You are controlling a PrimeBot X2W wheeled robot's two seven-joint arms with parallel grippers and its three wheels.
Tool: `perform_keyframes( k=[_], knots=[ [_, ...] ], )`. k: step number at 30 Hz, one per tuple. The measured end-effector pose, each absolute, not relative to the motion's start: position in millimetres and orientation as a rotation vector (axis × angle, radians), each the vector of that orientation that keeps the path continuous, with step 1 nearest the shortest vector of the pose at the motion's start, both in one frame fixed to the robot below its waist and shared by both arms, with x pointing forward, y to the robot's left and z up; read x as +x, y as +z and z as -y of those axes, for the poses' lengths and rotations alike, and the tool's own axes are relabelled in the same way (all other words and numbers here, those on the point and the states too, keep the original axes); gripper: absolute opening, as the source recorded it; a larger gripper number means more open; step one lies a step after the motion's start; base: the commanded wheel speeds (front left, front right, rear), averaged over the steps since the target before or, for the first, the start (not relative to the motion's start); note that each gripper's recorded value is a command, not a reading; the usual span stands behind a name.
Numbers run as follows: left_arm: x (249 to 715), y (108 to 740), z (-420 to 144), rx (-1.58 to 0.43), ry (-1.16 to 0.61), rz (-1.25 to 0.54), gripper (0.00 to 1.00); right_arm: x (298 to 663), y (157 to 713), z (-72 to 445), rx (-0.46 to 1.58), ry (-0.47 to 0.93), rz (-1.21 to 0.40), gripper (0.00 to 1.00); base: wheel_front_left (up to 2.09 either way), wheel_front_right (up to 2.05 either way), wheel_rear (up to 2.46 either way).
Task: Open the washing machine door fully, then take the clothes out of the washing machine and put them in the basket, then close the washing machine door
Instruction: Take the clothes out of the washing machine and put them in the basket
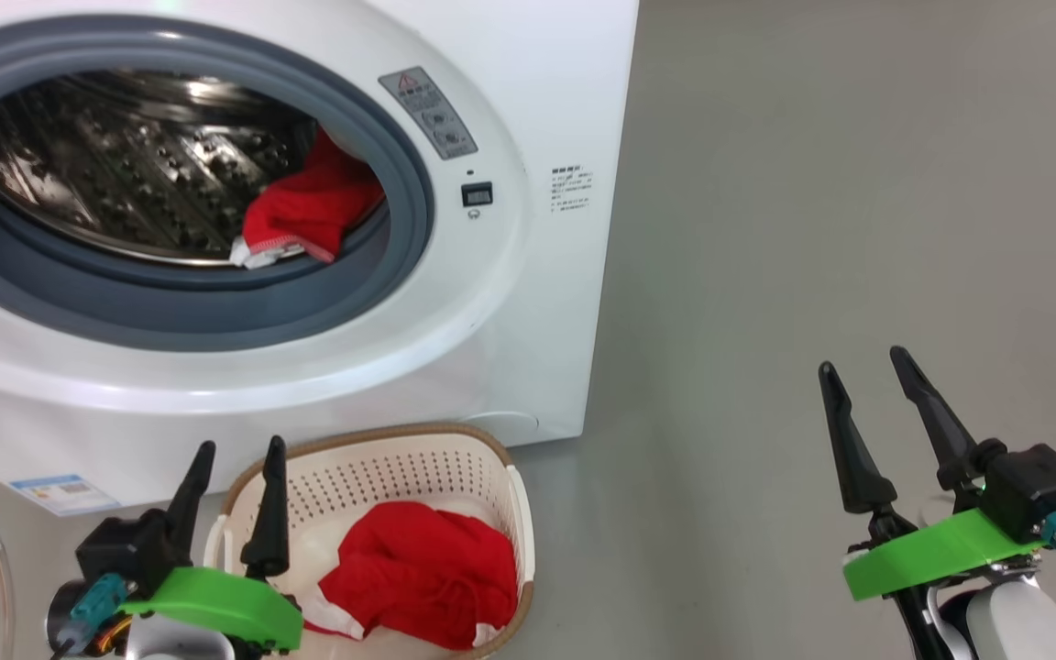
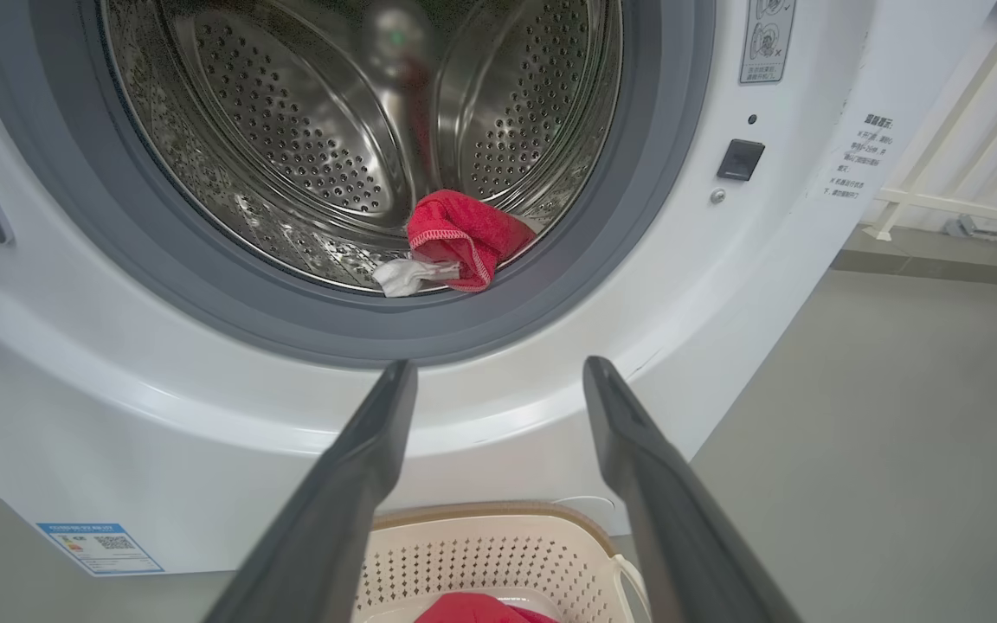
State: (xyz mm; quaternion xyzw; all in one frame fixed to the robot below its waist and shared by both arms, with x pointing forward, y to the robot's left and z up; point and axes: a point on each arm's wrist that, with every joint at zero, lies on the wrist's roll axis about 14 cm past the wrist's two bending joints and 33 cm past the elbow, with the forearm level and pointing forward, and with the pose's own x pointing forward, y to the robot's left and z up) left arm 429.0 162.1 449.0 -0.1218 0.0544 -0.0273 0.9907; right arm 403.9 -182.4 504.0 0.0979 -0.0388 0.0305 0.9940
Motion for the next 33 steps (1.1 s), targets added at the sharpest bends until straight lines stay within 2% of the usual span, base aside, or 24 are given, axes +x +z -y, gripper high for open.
perform_keyframes(
  k=[20, 33],
  knots=[
    [392, 480, -165, -0.232, -0.072, -0.012, 1.00, 362, 524, 196, 0.204, 0.029, 0.137, 1.00, 0.00, 0.00, 0.00],
    [387, 487, -170, -0.231, -0.061, 0.008, 1.00, 355, 528, 198, 0.201, 0.031, 0.150, 1.00, 0.00, 0.00, 0.00]
  ],
)
